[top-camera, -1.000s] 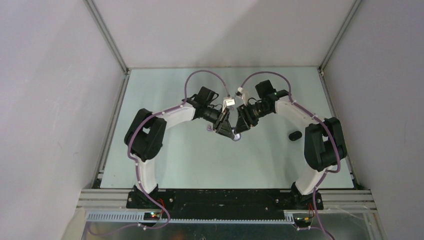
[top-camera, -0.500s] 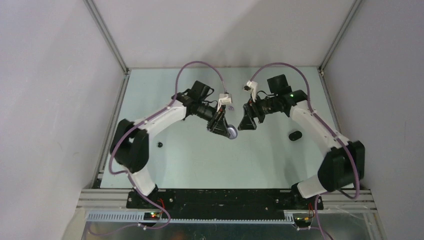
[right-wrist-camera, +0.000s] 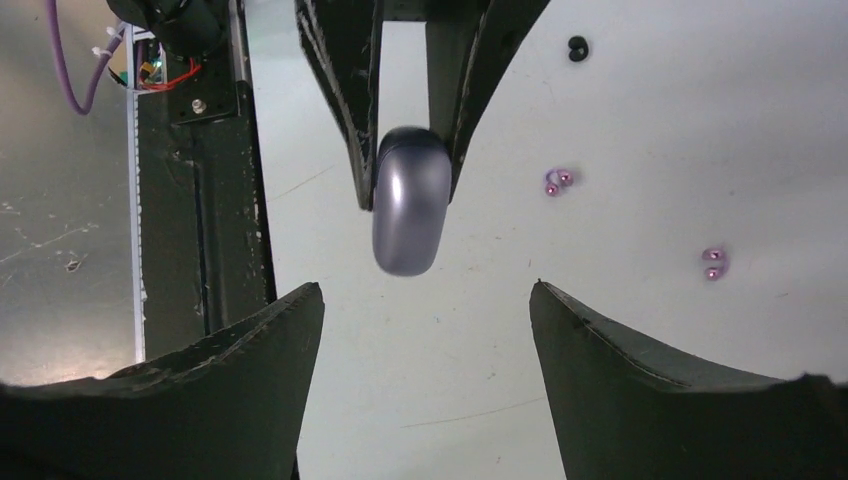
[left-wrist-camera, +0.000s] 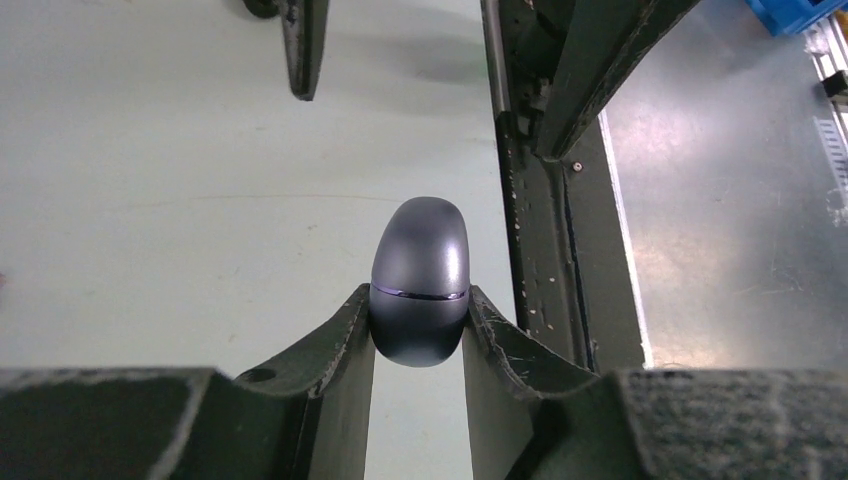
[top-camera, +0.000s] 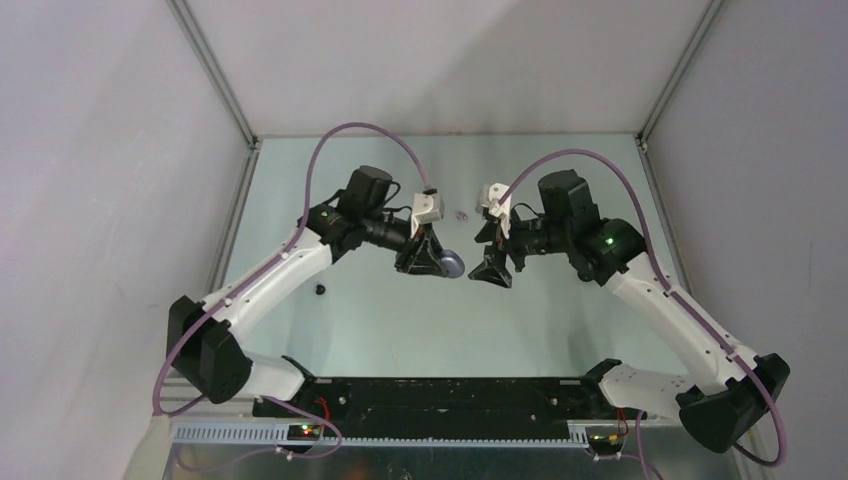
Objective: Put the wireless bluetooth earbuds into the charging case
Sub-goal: Pick up the charging case at the center of the board, then open the charging case.
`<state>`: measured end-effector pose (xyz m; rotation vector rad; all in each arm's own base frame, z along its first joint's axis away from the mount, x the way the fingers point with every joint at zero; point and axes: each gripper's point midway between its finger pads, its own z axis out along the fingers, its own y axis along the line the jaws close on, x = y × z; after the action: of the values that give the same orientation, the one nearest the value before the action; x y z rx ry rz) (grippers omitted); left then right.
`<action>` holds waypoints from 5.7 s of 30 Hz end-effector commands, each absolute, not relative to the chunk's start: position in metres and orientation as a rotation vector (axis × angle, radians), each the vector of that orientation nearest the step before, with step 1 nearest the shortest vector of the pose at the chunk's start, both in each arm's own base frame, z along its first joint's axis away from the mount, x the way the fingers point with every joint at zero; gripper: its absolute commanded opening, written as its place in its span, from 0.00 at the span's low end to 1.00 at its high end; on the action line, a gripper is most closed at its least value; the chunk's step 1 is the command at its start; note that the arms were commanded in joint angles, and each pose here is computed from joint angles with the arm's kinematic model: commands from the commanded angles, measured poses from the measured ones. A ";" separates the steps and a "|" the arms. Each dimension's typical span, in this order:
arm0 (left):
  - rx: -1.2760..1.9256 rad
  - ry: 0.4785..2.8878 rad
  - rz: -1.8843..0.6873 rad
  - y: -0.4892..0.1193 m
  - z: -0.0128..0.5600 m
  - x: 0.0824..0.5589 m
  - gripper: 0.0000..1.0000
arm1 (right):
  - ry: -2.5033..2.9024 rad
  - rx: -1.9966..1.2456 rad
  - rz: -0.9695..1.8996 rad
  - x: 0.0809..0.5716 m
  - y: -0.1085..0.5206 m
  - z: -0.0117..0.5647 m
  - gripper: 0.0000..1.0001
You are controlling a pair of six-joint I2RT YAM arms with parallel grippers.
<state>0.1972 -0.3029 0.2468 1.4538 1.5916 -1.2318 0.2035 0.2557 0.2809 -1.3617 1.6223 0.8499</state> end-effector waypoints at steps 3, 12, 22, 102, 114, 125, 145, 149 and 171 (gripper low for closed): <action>1.494 1.594 -1.268 -0.318 0.234 0.186 0.13 | 1.582 -1.351 0.820 0.209 0.267 0.271 0.75; 1.534 1.604 -1.281 -0.325 0.226 0.180 0.12 | 1.627 -1.428 0.886 0.195 0.268 0.245 0.60; 1.532 1.609 -1.276 -0.327 0.225 0.181 0.12 | 1.637 -1.480 0.940 0.185 0.271 0.233 0.64; 1.446 1.576 -1.331 -0.329 0.242 0.183 0.07 | 1.604 -1.364 1.086 0.190 0.269 0.244 0.31; 1.437 1.610 -1.302 -0.331 0.235 0.190 0.45 | 1.604 -1.289 0.985 0.202 0.266 0.258 0.02; 1.431 1.628 -1.284 -0.331 0.230 0.194 0.64 | 1.597 -1.244 0.977 0.205 0.264 0.268 0.01; 1.449 1.636 -1.290 -0.336 0.226 0.190 0.49 | 1.661 -1.214 1.034 0.210 0.273 0.257 0.01; 1.458 1.637 -1.286 -0.336 0.225 0.189 0.35 | 1.663 -1.213 1.030 0.211 0.274 0.257 0.01; 1.519 1.617 -1.304 -0.335 0.223 0.178 0.00 | 1.676 -1.165 0.931 0.227 0.260 0.259 0.22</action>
<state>0.1910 -0.3317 0.2150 1.4609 1.6724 -1.2652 0.2070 0.2665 0.2438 -1.2123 1.7311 1.0224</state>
